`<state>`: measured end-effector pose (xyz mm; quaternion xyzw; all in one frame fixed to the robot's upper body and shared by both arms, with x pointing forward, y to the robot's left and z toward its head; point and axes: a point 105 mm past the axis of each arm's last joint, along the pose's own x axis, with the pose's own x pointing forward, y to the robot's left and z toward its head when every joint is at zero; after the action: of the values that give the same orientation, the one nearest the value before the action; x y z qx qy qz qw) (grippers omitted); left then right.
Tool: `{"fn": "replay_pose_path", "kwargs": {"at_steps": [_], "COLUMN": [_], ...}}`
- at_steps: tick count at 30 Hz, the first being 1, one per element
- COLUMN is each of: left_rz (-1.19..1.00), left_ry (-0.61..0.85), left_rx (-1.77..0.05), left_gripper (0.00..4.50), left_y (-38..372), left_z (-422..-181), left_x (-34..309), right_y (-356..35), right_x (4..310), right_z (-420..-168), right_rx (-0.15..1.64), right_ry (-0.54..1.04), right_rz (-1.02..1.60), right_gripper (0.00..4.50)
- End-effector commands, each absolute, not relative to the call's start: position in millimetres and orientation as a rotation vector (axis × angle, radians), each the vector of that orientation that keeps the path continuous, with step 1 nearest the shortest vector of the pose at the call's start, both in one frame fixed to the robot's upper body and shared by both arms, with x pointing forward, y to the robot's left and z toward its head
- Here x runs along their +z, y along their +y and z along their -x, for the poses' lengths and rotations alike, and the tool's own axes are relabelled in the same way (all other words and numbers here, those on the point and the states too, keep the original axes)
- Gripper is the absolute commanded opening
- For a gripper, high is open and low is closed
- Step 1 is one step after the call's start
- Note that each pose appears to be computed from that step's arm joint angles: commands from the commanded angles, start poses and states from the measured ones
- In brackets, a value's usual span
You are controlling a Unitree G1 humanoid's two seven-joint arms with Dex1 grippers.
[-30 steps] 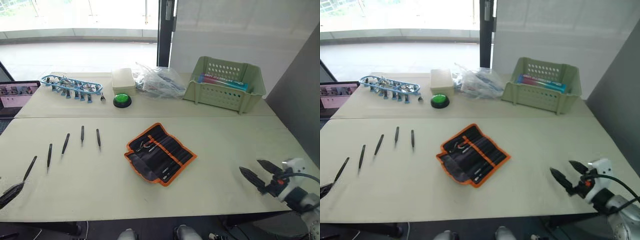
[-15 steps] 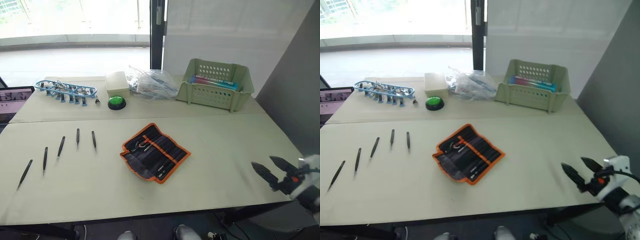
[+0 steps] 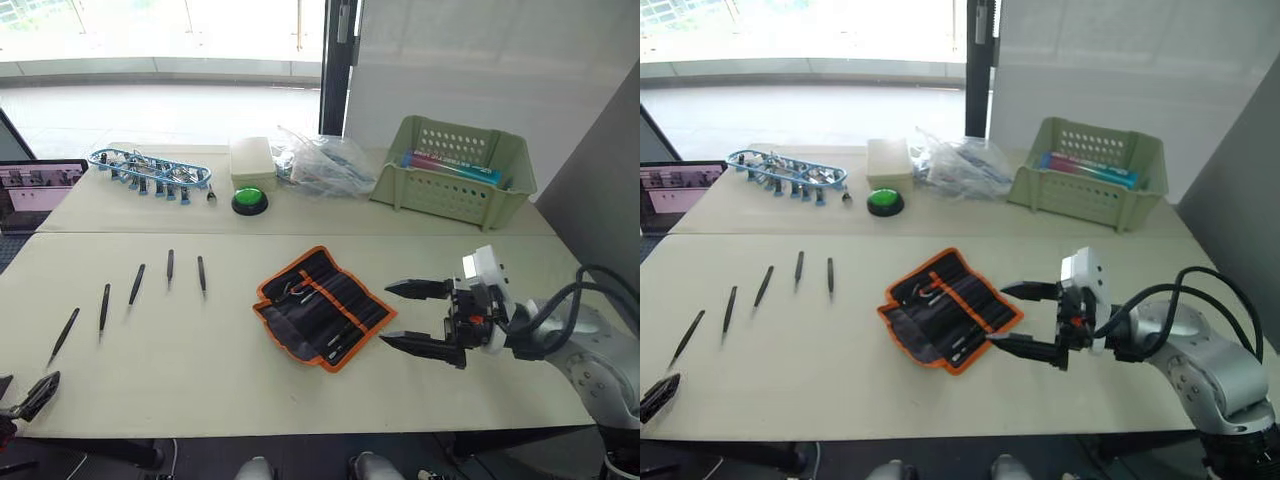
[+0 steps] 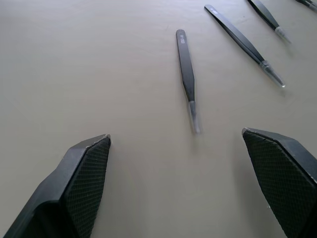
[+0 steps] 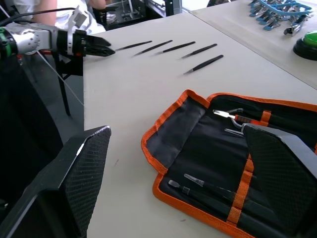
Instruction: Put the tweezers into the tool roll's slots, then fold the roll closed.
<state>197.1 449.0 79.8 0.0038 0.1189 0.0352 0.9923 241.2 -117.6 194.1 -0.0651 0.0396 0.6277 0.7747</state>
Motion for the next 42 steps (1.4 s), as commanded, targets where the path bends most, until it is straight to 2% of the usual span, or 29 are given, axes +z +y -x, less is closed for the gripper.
{"fn": "replay_pose_path", "kwargs": {"at_steps": [1, 4, 7, 11, 18, 24, 34, 38, 42], "left_rz": [-0.028, -0.041, -0.049, -0.044, -0.054, -0.071, -0.085, -0.13, -0.174], "left_ry": [0.292, 0.333, 0.369, 0.382, 0.373, 0.352, 0.215, 0.107, -0.025], "left_rx": [0.033, -0.008, -0.04, -0.074, -0.054, -0.003, -0.017, -0.036, -0.143], "left_gripper": [4.5, 4.5, 3.7, 2.29, 0.06, 0.02, 0.02, 0.02, 0.02], "left_y": [446.5, 439.9, 431.7, 420.0, 422.7, 437.3, 433.7, 425.2, 382.7], "left_z": [-210.6, -221.6, -225.8, -226.5, -229.4, -228.1, -232.5, -237.5, -247.1], "left_x": [71.4, 63.4, 51.5, 39.9, 44.2, 56.1, 81.8, 115.7, 166.8], "right_y": [-113.2, -111.9, -110.5, -108.9, -109.1, -108.3, -109.6, -116.4, -120.2], "right_x": [201.1, 202.7, 206.8, 210.9, 210.9, 209.7, 204.4, 194.1, 178.0], "right_z": [-235.4, -234.3, -234.1, -233.6, -235.8, -237.9, -241.7, -253.8, -272.3], "right_rx": [1.399, 1.403, 1.401, 1.398, 1.381, 1.366, 1.343, 1.255, 1.123], "right_ry": [0.064, 0.062, 0.043, 0.029, 0.02, 0.009, 0.016, 0.044, 0.093], "right_rz": [0.179, 0.183, 0.19, 0.192, 0.194, 0.186, 0.182, 0.199, 0.217], "right_gripper": [4.48, 4.48, 4.5, 4.5, 4.5, 4.5, 4.5, 4.5, 4.5]}}
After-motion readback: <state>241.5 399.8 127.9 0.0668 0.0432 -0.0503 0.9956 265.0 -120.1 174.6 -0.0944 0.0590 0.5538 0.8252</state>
